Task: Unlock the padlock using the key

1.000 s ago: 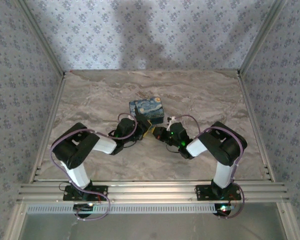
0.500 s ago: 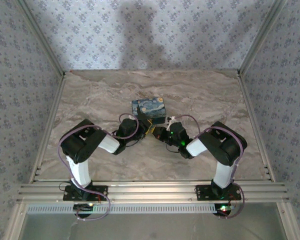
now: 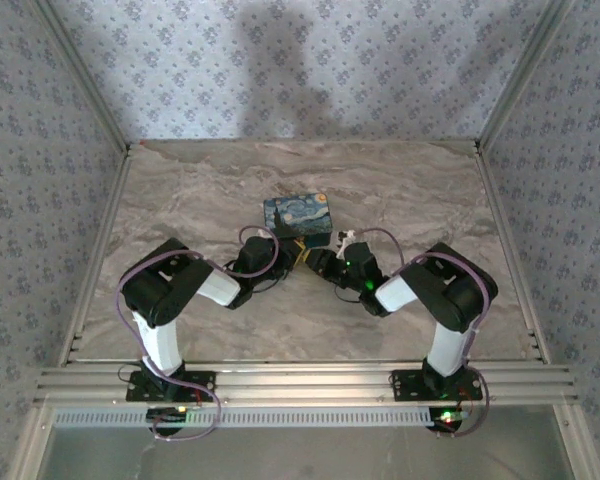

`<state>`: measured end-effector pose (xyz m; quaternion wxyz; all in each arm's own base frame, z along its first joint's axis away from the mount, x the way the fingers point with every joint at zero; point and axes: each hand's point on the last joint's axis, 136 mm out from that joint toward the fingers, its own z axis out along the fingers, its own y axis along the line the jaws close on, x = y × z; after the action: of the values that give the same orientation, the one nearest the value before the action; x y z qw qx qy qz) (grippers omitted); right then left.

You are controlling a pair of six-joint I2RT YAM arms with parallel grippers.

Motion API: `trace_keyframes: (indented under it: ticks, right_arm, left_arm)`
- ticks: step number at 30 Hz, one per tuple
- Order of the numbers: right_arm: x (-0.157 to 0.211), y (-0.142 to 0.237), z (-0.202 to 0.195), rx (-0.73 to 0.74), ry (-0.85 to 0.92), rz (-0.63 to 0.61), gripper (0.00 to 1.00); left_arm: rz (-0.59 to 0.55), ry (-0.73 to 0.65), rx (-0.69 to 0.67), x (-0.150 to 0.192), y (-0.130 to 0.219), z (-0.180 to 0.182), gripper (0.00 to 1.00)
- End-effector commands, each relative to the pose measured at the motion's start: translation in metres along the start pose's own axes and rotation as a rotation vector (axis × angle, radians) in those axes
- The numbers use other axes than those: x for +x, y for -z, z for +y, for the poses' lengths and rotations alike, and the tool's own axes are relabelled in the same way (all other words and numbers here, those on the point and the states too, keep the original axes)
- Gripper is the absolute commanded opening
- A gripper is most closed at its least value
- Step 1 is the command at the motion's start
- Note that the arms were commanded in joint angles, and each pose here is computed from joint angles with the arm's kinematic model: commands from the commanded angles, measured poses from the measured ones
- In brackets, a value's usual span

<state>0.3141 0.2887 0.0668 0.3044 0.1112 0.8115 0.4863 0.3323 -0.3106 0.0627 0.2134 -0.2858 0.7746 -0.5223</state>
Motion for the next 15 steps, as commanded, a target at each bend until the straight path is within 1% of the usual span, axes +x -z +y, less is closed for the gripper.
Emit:
trace_keyframes:
  ticks: [1,3,5,7,8,10,11,12,15]
  right_arm:
    - [-0.009,0.014,-0.001,0.002,0.04,-0.032,0.36]
    - [-0.01,0.023,-0.011,0.045,0.08,-0.034,0.4]
    - [-0.015,0.033,-0.017,0.095,0.156,-0.047,0.46]
    - [-0.02,0.042,-0.011,0.137,0.298,-0.048,0.52]
    - [-0.022,0.045,-0.007,0.157,0.388,-0.043,0.54]
    - [-0.025,0.052,0.01,0.189,0.642,-0.043,0.57]
    - [-0.025,0.054,0.015,0.212,0.765,-0.044,0.61]
    - [-0.022,0.055,0.023,0.217,0.906,-0.035,0.64]
    - [-0.015,0.054,0.033,0.238,1.269,-0.002,0.64]
  left_arm:
    - [0.018,-0.028,0.027,0.005,-0.001,-0.015,0.03]
    - [0.019,-0.028,0.025,0.005,0.0,-0.016,0.03]
    - [0.024,-0.024,0.026,0.006,0.001,-0.019,0.02]
    - [0.028,-0.02,0.025,0.006,0.003,-0.021,0.02]
    - [0.03,-0.016,0.021,0.007,0.003,-0.021,0.02]
    - [0.036,-0.005,0.018,0.008,0.004,-0.023,0.02]
    - [0.039,0.0,0.015,0.009,0.005,-0.023,0.01]
    - [0.044,0.005,0.015,0.009,0.005,-0.024,0.01]
    - [0.06,0.016,0.008,0.012,0.004,-0.026,0.0]
